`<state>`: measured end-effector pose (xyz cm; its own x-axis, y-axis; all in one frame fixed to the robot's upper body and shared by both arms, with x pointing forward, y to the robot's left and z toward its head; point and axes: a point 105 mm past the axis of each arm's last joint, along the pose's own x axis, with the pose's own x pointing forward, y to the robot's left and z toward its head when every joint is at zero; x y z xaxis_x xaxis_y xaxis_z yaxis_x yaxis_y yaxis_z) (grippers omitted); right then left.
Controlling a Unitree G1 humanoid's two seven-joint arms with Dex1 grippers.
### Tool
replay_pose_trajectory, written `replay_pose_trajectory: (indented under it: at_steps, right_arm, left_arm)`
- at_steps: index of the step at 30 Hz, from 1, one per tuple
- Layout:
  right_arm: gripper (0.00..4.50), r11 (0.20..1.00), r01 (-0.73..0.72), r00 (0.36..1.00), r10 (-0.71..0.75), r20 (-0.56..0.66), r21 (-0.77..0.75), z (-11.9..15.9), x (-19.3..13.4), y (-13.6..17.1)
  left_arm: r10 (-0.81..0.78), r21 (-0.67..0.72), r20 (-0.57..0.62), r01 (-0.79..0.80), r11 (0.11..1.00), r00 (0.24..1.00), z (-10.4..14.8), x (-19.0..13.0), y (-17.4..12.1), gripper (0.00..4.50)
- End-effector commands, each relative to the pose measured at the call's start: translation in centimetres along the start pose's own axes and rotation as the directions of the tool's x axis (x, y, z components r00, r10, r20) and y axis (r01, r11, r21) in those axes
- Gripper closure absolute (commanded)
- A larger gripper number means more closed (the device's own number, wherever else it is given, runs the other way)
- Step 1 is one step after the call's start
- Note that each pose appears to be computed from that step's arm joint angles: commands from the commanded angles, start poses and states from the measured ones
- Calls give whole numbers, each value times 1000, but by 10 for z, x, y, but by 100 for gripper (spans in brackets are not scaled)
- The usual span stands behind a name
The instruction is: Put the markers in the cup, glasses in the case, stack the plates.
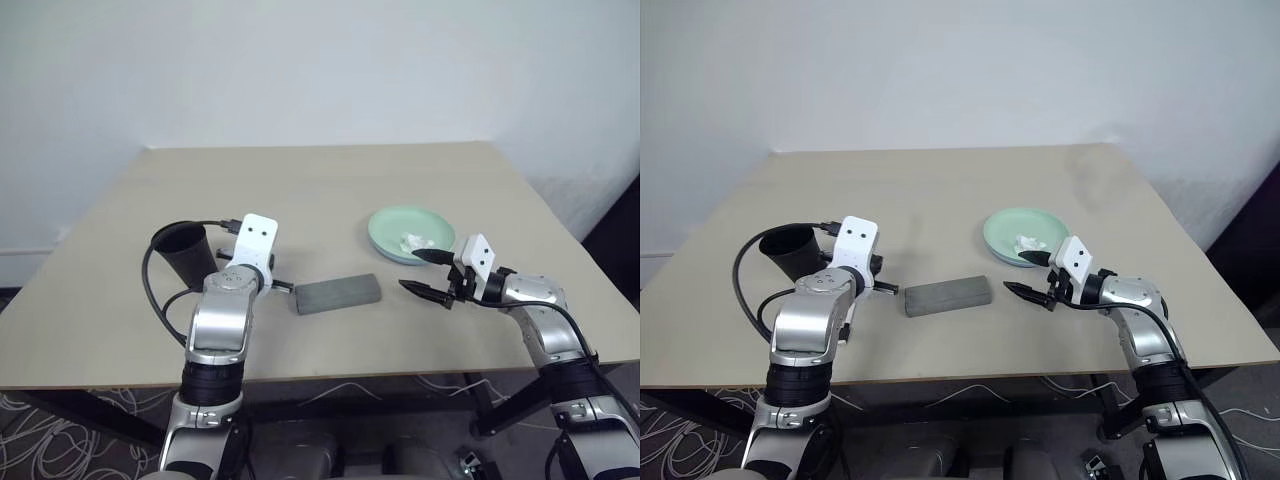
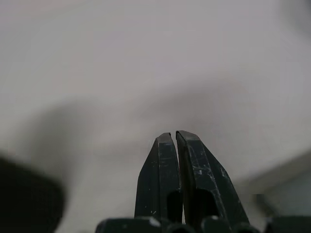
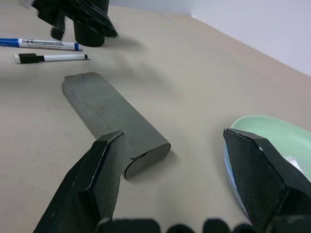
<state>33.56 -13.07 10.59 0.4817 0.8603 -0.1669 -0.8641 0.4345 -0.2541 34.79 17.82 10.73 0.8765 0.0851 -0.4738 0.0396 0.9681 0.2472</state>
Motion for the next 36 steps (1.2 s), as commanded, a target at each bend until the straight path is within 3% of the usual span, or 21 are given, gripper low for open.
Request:
replay_pose_trajectory:
  at_steps: [1,3,10,30,33,36]
  right_arm:
    - [100,999,-10,999,12,43,-45,13,6,-4]
    - [100,999,-15,999,17,46,-46,13,9,-4]
    - [100,999,-22,998,25,51,-45,12,13,-3]
    - [100,999,24,999,-22,47,-27,4,5,2]
    - [100,999,27,999,-26,46,-26,3,4,1]
    - [100,999,30,999,-29,44,-25,2,4,1]
  left_arm:
    - [100,-73,-49,-103,992,994,-3,-10,14,429]
    - [112,-105,-95,-122,987,989,-9,-12,15,392]
    - [162,-58,-167,-173,983,973,-21,-13,25,161]
    - [12,-196,-332,-81,977,943,-41,5,15,161]
    - [18,-196,-354,-93,976,935,-45,5,17,216]
    - [6,-218,-373,-94,971,928,-48,4,15,317]
